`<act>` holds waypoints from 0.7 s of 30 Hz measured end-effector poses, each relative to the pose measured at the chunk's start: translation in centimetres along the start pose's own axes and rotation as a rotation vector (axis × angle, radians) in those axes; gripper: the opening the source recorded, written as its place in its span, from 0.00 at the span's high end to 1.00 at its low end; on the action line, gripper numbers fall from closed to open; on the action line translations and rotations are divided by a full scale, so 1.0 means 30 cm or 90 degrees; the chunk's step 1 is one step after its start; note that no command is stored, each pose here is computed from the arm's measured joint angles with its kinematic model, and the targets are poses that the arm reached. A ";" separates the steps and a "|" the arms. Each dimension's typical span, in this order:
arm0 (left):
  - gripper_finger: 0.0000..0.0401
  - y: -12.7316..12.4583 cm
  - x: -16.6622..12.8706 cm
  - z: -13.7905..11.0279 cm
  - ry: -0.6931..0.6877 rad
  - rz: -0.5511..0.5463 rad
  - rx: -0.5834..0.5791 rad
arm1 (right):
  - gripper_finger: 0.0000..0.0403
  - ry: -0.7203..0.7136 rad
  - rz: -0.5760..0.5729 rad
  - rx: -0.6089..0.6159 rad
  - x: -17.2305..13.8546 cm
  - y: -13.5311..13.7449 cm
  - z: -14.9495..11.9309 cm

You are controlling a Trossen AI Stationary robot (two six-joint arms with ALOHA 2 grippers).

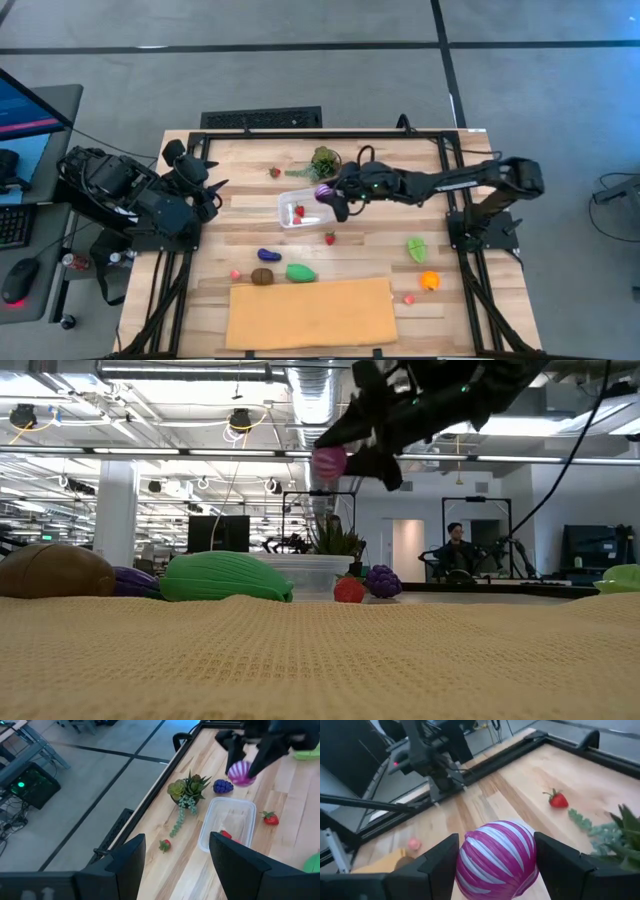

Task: Pick and placing Produce into tupperware
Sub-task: Put the purple onion into the transparent bin

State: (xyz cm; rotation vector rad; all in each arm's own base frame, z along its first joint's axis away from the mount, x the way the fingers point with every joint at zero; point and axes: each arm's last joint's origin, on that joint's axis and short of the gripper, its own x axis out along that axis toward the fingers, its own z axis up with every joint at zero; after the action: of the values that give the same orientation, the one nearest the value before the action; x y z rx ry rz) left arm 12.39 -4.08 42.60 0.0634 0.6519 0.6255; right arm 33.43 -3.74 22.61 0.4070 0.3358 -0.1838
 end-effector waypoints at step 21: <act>0.47 0.000 0.000 0.000 -0.002 0.003 0.000 | 0.42 0.078 -0.047 0.036 0.123 -0.067 -0.134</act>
State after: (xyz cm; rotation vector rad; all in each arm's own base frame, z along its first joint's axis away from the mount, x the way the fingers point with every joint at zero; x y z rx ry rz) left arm 12.39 -4.07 42.61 0.0663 0.6489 0.6290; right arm 35.23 -4.27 17.11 0.4630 0.4676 -0.2414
